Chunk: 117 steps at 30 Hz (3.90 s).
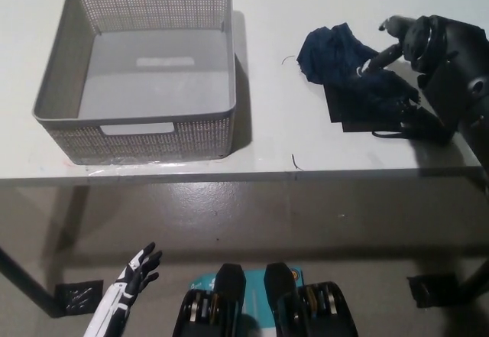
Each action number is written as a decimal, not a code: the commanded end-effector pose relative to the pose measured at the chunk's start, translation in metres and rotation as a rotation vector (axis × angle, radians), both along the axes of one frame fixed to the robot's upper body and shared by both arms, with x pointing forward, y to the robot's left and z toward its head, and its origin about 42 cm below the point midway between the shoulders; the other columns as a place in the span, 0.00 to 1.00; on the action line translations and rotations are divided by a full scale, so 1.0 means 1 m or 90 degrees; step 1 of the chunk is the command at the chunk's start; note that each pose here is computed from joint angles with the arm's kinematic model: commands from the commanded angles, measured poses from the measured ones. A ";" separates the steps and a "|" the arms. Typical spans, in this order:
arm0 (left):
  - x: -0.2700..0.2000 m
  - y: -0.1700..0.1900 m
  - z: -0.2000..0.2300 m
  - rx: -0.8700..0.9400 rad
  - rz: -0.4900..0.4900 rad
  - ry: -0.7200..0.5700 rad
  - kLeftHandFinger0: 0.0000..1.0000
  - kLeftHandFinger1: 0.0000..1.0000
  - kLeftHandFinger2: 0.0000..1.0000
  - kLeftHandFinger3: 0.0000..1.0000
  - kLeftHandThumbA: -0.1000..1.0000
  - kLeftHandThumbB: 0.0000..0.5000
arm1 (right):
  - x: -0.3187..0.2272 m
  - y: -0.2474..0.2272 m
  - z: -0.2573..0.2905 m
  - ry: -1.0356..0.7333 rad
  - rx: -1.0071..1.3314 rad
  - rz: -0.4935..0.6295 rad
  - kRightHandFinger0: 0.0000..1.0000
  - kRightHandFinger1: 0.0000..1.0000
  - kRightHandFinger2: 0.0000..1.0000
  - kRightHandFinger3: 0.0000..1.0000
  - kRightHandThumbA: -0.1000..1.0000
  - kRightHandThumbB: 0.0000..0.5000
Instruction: Use the right hand to pick up a umbrella on the right side and place it into a container on the lft side
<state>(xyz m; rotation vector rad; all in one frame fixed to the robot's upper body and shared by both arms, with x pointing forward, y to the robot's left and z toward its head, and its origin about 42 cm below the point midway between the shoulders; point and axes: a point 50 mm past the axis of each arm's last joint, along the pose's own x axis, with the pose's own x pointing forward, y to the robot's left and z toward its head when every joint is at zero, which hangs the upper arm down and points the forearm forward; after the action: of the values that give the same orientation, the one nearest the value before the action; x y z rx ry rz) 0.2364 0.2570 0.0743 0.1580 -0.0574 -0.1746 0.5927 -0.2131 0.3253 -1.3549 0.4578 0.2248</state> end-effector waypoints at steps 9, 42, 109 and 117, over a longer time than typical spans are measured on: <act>0.007 0.006 0.017 0.014 -0.034 -0.051 1.00 1.00 1.00 1.00 1.00 0.10 | -0.004 0.004 -0.028 0.066 0.024 -0.015 1.00 1.00 1.00 1.00 0.92 1.00; 0.012 0.009 0.021 0.017 -0.031 -0.056 1.00 1.00 1.00 1.00 1.00 0.11 | -0.019 0.036 -0.065 -0.424 0.221 0.040 0.00 0.27 0.73 0.72 0.00 0.29; 0.005 0.001 0.019 0.020 -0.053 -0.041 1.00 1.00 1.00 1.00 1.00 0.12 | -0.062 0.279 0.084 -0.336 0.438 0.449 1.00 1.00 1.00 1.00 1.00 0.96; -0.002 0.011 0.019 0.028 -0.061 -0.043 1.00 1.00 1.00 1.00 1.00 0.06 | -0.114 0.172 0.135 -0.514 0.690 0.481 1.00 1.00 1.00 1.00 1.00 0.92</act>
<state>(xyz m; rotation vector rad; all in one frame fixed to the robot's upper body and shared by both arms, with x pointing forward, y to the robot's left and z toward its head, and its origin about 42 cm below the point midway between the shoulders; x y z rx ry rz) 0.2384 0.2582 0.0818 0.1767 -0.0812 -0.2336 0.5217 0.0464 0.3811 -0.7242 -0.5153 0.4869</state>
